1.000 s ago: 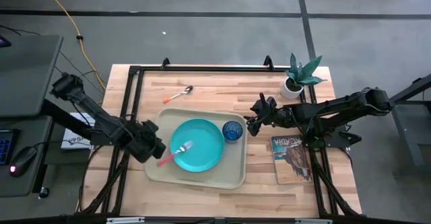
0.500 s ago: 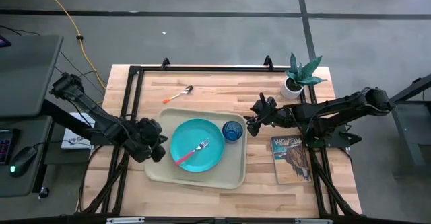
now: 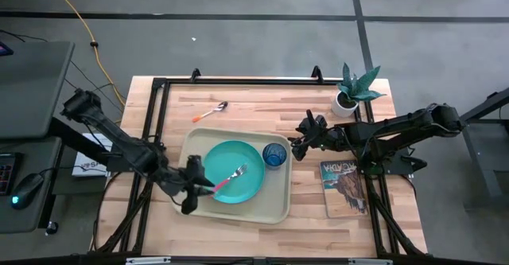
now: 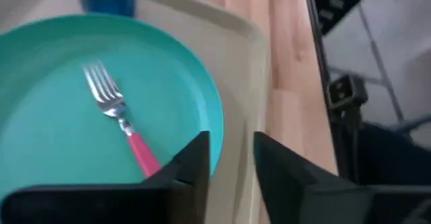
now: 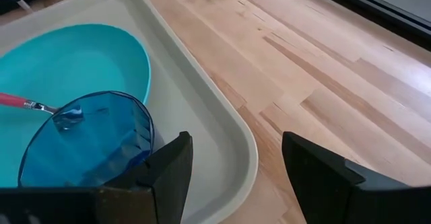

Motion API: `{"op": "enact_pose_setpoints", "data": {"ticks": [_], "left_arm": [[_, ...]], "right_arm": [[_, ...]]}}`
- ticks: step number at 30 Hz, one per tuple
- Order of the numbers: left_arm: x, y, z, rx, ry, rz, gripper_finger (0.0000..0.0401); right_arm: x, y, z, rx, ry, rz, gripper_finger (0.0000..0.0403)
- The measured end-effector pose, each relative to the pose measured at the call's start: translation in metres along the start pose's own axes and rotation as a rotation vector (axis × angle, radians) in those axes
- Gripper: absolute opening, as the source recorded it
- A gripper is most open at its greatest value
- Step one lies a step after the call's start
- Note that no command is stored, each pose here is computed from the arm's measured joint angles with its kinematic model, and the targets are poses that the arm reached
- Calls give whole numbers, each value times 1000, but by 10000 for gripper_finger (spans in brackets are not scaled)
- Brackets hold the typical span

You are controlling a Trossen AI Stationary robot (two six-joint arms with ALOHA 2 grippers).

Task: Pick and place plate/cup/fork/spoon on tray
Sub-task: Put the pink fork to the left side of the light blue plate on the gray serving tray

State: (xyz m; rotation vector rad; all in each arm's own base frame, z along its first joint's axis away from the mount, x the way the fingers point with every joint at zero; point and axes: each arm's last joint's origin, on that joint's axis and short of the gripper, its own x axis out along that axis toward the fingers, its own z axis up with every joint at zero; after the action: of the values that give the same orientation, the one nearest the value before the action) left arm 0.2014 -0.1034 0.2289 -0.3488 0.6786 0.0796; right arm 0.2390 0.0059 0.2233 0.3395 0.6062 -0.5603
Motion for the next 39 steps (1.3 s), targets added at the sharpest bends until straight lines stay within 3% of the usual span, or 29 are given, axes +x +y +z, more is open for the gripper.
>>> {"op": "enact_pose_setpoints", "data": {"ticks": [5, 11, 15, 19, 24, 29, 34, 39], "left_arm": [[26, 0, 0, 49, 44, -25, 173], [50, 8, 18, 103, 96, 80, 229], [64, 18, 33, 98, 169, 169, 233], [84, 27, 27, 99, 318, 229, 233], [107, 38, 22, 154, 357, 314, 233], [116, 44, 22, 71, 388, 283, 232], [115, 51, 16, 13, 422, 377, 234], [117, 51, 13, -37, 440, 366, 234]], "right_arm": [[0, 0, 0, 9, 1, 0, 220], [0, 0, 0, 11, -1, 1, 220], [0, 0, 0, 11, -1, 0, 220], [0, 0, 0, 11, 1, -1, 220], [2, 0, -2, 3, 14, -10, 220], [4, -1, -6, -16, 43, -29, 220], [8, 0, -7, -23, 52, -36, 220], [11, 0, -9, -32, 61, -43, 220]]}}
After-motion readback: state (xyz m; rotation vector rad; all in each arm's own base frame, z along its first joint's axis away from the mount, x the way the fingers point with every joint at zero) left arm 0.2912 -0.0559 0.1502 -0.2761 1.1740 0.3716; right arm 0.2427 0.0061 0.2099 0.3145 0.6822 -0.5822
